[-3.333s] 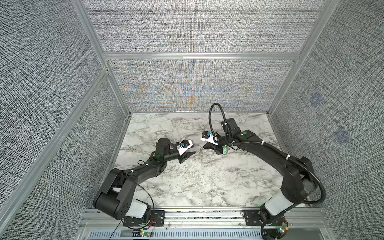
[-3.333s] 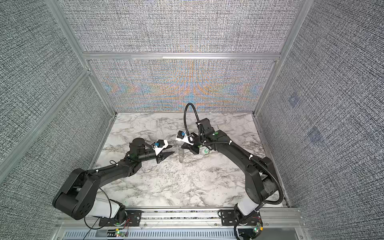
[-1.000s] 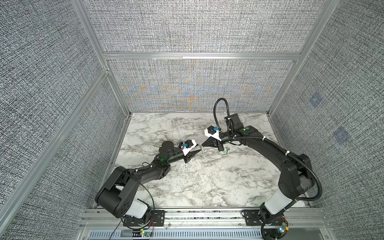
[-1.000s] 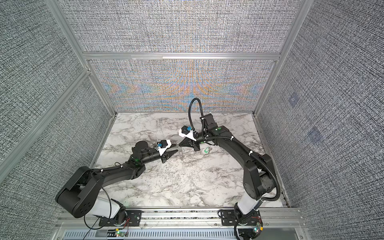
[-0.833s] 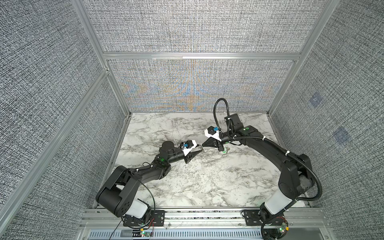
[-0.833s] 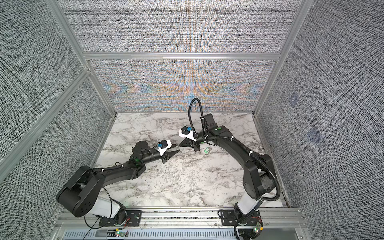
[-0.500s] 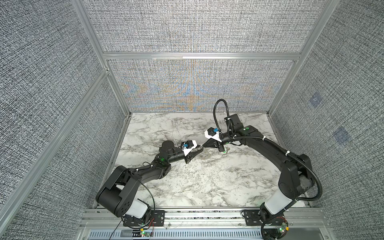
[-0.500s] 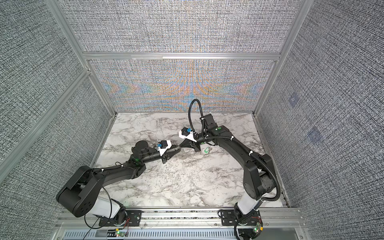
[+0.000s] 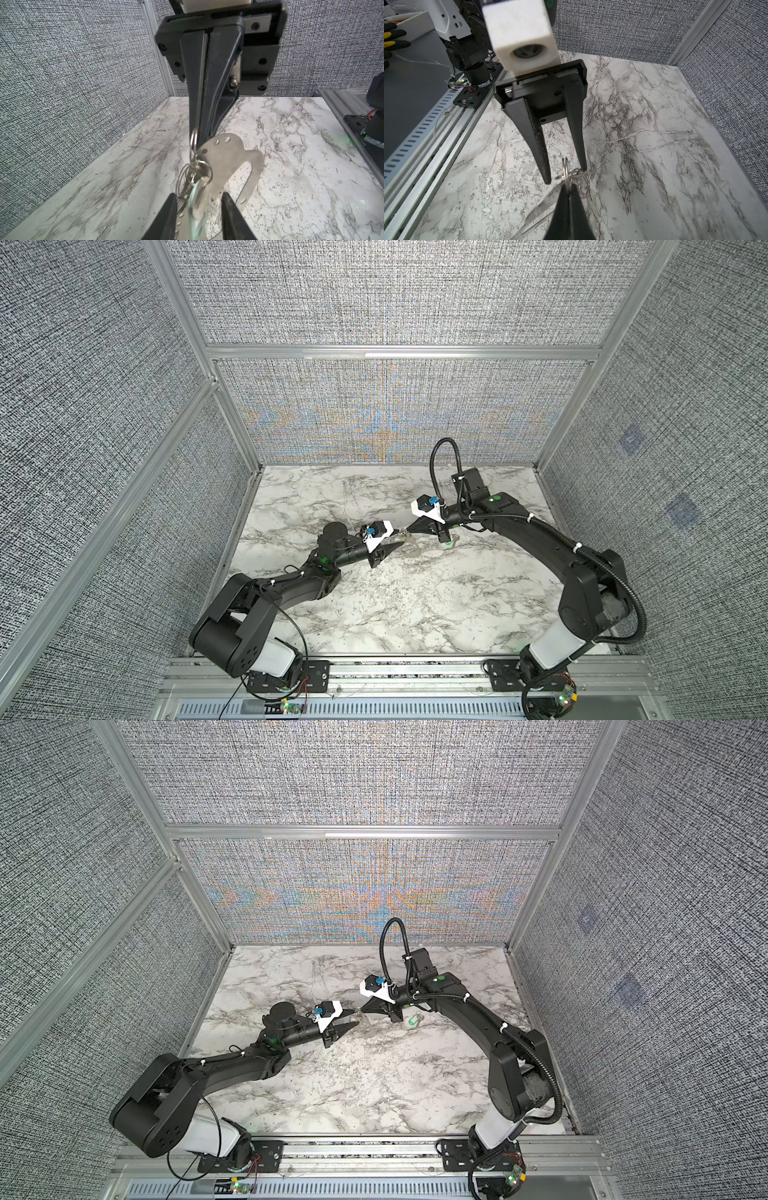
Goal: Remove the keys from the keyring
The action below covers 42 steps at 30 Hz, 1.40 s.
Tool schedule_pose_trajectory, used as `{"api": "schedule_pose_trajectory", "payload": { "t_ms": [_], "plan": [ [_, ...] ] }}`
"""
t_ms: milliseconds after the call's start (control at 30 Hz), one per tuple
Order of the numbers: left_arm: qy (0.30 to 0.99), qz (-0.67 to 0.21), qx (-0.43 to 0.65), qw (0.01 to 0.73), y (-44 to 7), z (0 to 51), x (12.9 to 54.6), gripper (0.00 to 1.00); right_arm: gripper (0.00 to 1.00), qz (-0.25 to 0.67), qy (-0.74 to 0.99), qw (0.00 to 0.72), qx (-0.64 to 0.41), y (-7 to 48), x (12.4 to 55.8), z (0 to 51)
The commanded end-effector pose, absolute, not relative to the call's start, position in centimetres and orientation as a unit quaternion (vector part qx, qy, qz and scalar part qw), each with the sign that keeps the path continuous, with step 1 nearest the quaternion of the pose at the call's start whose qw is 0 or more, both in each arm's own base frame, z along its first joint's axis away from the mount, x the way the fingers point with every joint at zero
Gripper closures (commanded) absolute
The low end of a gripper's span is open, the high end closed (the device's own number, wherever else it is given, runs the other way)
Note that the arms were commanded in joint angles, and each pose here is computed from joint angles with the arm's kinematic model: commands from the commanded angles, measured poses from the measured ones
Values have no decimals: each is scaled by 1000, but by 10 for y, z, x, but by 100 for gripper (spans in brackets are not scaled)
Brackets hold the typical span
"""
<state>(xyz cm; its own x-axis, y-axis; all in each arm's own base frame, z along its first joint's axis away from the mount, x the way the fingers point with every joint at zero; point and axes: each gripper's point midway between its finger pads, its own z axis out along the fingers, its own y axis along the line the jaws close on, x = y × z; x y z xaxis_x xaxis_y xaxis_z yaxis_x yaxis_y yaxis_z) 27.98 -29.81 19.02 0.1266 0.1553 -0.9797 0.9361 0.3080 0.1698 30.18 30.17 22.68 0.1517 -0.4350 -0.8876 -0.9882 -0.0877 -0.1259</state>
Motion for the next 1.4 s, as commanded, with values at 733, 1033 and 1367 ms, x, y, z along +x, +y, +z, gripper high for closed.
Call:
{"api": "schedule_pose_trajectory", "payload": {
  "t_ms": [733, 1033, 1367],
  "plan": [
    [551, -348, 480, 587, -301, 197, 278, 69, 100, 341, 535, 419, -650, 302, 308, 237],
    [551, -359, 461, 597, -301, 200, 281, 69, 100, 343, 533, 427, -645, 304, 309, 240],
    [559, -361, 444, 600, -300, 198, 287, 63, 100, 349, 524, 430, -647, 305, 305, 244]
  ]
}}
